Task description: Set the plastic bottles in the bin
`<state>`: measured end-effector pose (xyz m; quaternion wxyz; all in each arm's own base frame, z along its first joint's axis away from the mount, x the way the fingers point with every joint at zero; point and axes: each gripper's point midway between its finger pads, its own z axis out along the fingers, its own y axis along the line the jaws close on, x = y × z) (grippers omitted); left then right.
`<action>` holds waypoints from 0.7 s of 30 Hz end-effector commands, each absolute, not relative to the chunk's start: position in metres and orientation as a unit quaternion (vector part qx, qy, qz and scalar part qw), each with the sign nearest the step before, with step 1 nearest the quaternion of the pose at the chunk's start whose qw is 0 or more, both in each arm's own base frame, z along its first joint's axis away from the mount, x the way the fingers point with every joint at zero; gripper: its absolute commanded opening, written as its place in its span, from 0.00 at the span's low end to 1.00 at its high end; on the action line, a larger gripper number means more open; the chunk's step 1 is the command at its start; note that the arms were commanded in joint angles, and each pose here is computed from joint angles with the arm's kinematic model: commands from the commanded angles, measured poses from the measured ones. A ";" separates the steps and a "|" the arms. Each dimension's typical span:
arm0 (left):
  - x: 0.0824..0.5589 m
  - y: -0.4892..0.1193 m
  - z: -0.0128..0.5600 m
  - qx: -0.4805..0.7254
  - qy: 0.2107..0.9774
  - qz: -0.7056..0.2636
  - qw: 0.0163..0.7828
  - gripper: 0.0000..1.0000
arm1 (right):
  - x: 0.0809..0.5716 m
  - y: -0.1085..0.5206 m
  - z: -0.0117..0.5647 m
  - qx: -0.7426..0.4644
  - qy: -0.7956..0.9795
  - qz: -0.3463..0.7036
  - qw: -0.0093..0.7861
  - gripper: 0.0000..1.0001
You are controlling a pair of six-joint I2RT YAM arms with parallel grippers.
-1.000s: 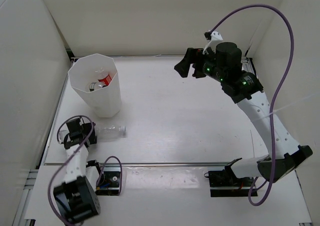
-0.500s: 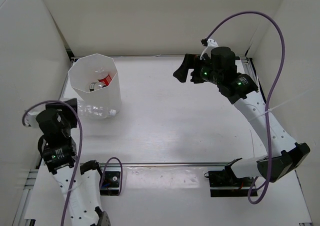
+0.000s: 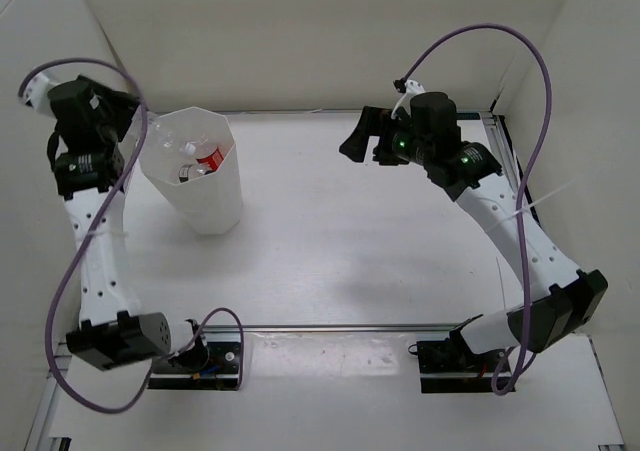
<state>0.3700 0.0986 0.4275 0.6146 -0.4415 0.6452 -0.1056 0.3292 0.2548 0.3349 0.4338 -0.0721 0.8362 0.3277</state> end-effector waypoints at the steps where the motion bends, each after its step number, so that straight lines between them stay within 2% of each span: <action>1: 0.367 0.094 0.461 -0.374 0.661 -0.038 0.650 1.00 | 0.337 0.259 0.359 -0.073 0.814 0.349 0.458 1.00; 3: 0.363 0.083 0.470 -0.359 0.662 -0.034 0.657 1.00 | 0.336 0.259 0.360 -0.077 0.813 0.357 0.453 1.00; 7: 0.310 0.069 0.503 -0.313 0.641 -0.026 0.700 1.00 | 0.334 0.255 0.341 -0.070 0.845 0.339 0.408 1.00; 9: 0.292 0.069 0.476 -0.316 0.660 -0.013 0.682 1.00 | 0.338 0.253 0.336 -0.063 0.857 0.329 0.391 1.00; 10: 0.267 0.066 0.478 -0.314 0.650 -0.016 0.692 1.00 | 0.341 0.250 0.329 -0.058 0.866 0.324 0.377 1.00; 14: 0.230 0.071 0.386 -0.346 0.701 0.023 0.624 1.00 | 0.330 0.246 0.314 -0.059 0.880 0.339 0.327 1.00; 17: 0.202 0.072 0.336 -0.366 0.722 0.038 0.586 1.00 | 0.329 0.237 0.310 -0.046 0.883 0.339 0.322 1.00; 21: 0.180 0.081 0.305 -0.382 0.717 0.070 0.579 1.00 | 0.324 0.231 0.306 -0.039 0.886 0.328 0.326 1.00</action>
